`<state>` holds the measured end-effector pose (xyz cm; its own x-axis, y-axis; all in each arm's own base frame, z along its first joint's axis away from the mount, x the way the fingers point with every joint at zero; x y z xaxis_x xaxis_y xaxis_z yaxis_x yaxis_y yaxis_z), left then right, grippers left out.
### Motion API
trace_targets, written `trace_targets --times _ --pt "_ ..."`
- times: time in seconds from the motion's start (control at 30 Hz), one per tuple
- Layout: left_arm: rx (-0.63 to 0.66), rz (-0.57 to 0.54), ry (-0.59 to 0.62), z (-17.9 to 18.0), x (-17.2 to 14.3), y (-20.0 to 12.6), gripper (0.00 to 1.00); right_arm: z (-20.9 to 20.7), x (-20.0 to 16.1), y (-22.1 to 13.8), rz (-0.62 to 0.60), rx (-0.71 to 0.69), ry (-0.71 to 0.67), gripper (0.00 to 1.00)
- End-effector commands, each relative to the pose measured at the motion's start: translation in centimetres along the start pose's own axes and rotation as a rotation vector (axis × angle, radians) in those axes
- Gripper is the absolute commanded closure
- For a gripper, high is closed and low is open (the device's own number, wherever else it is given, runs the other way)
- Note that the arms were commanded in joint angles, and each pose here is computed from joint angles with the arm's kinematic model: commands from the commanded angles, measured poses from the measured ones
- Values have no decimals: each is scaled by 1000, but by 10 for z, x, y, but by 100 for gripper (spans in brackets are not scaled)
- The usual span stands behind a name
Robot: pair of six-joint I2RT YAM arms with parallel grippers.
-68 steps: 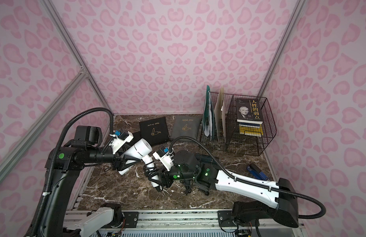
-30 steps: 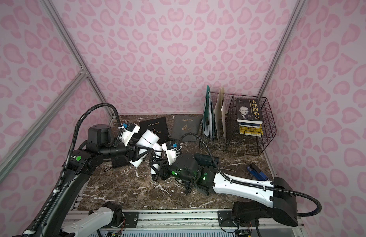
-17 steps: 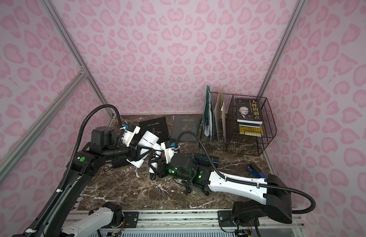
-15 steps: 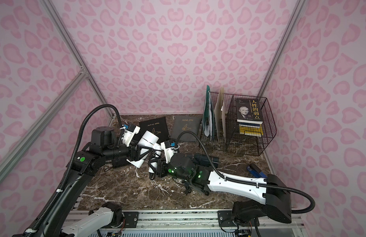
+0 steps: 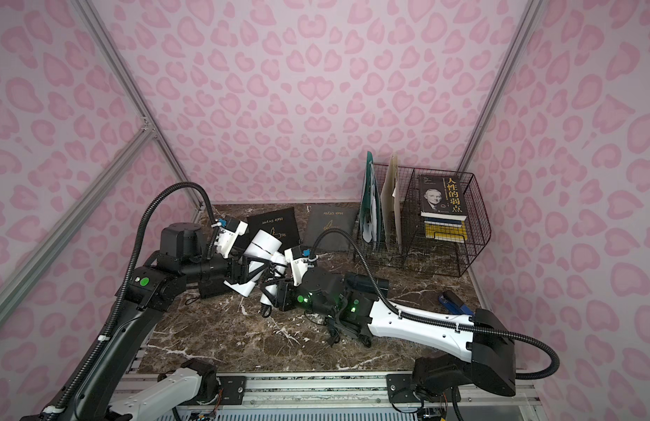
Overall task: Pack away hair dryers
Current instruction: Fold the hair dryer.
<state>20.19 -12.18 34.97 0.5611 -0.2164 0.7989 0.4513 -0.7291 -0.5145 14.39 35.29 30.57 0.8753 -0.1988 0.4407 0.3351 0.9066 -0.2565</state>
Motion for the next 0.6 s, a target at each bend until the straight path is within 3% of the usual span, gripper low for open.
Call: trace_targets --times 0.0,0.13,0.27,0.43,0.57 --pt "-246 32 -104 -22 -4 2 99 149 27 -86 -226 1097 -345 82" --pt "-260 26 -102 -24 -4 1 98 147 25 -90 -230 1128 -339 77" --pt "-266 22 -94 -25 -5 0 98 147 24 -89 -216 1134 -330 60" --pt "-252 9 -20 -30 5 -9 98 124 25 -89 -254 958 -285 34" --pt "-266 -6 22 -34 13 -15 98 95 28 -96 -298 808 -241 30"
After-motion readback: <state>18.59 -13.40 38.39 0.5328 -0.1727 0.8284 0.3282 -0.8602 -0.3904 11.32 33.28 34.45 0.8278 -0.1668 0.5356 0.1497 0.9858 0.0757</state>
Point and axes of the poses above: each gripper's point midway between its finger pads, its own y axis out along the fingers, its own z axis along the line the jaws close on, x = y × z, the point moved 8 cm from there along -y, back along the fingers, and after that the axes turned 8 degrees about y, right-handed, at the moved point
